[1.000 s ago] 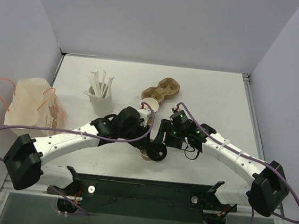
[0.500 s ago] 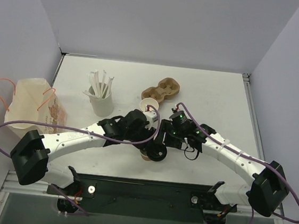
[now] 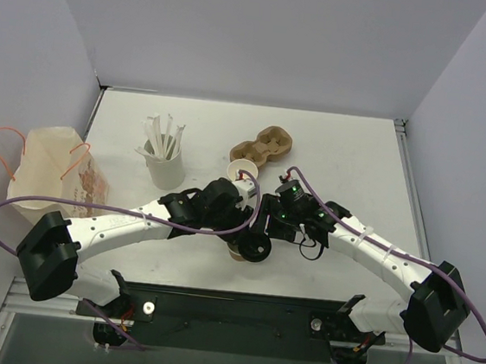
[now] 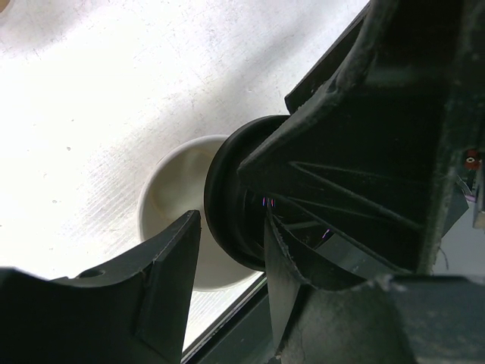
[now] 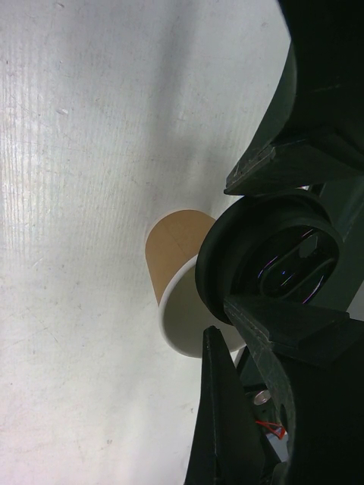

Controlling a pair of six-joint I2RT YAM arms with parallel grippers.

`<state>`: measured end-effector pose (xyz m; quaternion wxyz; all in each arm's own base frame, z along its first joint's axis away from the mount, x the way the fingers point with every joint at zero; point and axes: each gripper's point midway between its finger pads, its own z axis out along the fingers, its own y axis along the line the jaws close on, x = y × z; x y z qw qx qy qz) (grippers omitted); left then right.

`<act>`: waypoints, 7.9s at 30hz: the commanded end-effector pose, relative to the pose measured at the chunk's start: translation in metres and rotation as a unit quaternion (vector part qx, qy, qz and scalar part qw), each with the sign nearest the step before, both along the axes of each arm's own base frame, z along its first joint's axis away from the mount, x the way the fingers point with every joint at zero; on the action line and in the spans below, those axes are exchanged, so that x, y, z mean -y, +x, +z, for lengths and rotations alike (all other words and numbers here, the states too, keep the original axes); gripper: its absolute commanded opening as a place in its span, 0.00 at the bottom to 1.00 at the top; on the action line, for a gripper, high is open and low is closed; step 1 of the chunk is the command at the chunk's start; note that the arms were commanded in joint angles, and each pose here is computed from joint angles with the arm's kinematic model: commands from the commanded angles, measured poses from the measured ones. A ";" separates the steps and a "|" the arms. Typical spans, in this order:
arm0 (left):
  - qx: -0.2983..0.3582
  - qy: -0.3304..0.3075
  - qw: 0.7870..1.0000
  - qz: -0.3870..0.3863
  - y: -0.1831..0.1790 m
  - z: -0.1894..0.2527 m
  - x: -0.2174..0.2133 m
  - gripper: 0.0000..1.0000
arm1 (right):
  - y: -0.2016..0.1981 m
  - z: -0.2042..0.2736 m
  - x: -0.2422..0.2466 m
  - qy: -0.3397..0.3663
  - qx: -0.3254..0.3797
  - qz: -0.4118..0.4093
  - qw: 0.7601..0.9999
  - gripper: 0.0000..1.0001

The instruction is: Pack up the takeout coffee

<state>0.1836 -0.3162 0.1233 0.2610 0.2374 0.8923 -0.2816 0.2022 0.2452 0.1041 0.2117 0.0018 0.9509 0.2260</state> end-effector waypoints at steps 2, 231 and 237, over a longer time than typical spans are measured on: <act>0.014 0.001 1.000 -0.002 0.006 0.008 0.004 0.49 | 0.004 0.011 0.000 0.005 0.019 -0.009 1.000 0.54; 0.102 -0.064 0.986 0.118 -0.018 0.102 -0.104 0.58 | -0.107 -0.015 0.022 -0.179 0.110 0.013 0.978 0.05; 0.091 -0.170 0.980 0.054 -0.038 0.142 -0.076 0.57 | -0.092 0.073 -0.006 0.045 0.197 0.009 0.979 0.07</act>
